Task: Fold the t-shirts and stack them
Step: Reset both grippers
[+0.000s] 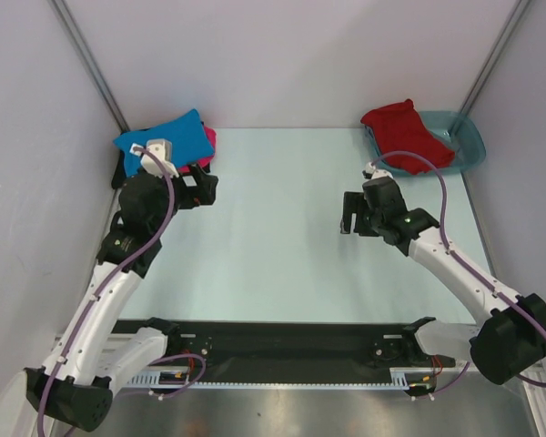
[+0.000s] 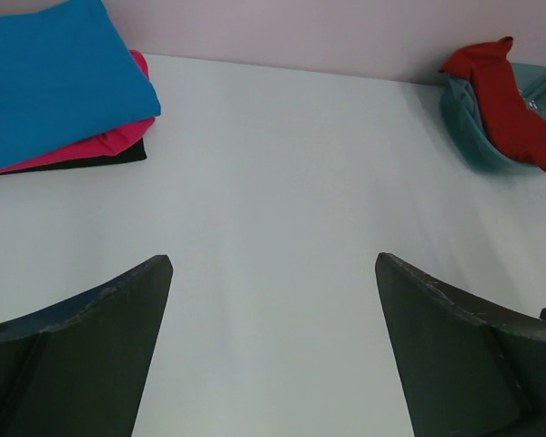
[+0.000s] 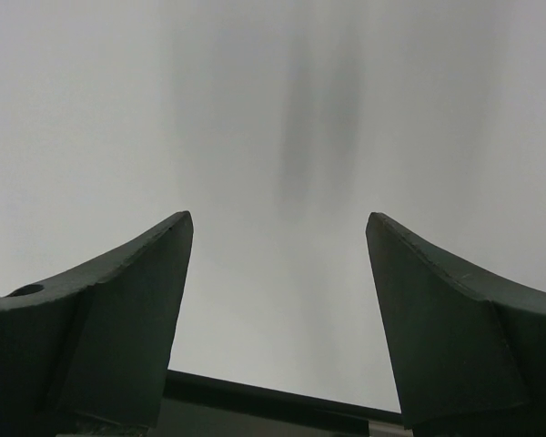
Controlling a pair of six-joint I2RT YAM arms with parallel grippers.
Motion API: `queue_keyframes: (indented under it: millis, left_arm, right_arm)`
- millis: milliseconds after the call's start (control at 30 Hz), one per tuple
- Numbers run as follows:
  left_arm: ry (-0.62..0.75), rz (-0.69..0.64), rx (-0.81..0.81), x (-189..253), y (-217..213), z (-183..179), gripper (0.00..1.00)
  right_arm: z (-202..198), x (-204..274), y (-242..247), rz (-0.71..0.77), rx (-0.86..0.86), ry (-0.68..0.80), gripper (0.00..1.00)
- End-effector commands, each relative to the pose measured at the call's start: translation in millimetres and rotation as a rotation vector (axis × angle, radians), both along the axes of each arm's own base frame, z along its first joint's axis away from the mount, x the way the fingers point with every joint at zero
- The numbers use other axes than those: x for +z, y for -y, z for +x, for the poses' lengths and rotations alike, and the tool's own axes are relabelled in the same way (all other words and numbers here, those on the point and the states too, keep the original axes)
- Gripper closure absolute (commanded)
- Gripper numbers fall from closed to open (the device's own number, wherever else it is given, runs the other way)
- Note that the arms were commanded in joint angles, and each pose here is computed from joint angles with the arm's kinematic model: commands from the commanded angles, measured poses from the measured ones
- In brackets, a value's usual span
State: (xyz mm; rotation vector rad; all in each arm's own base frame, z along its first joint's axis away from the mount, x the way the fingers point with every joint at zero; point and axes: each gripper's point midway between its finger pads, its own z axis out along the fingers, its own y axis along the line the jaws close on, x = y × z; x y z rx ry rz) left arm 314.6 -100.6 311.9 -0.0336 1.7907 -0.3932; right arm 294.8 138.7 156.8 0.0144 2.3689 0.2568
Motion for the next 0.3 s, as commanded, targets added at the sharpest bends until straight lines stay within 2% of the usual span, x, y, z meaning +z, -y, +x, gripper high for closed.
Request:
queue_keyframes:
  millis: [0, 267]
  left_arm:
    - [0.019, 0.041, 0.024, 2.5, -4.5, 7.3, 0.0]
    - [-0.026, 0.078, 0.052, -7.1, -9.0, 13.7, 0.0]
  right_arm:
    - [4.1, 14.2, 2.9, 0.003, -0.035, 0.04, 0.18]
    - [5.5, 8.6, 1.5, -0.01, -0.039, 0.027, 0.17]
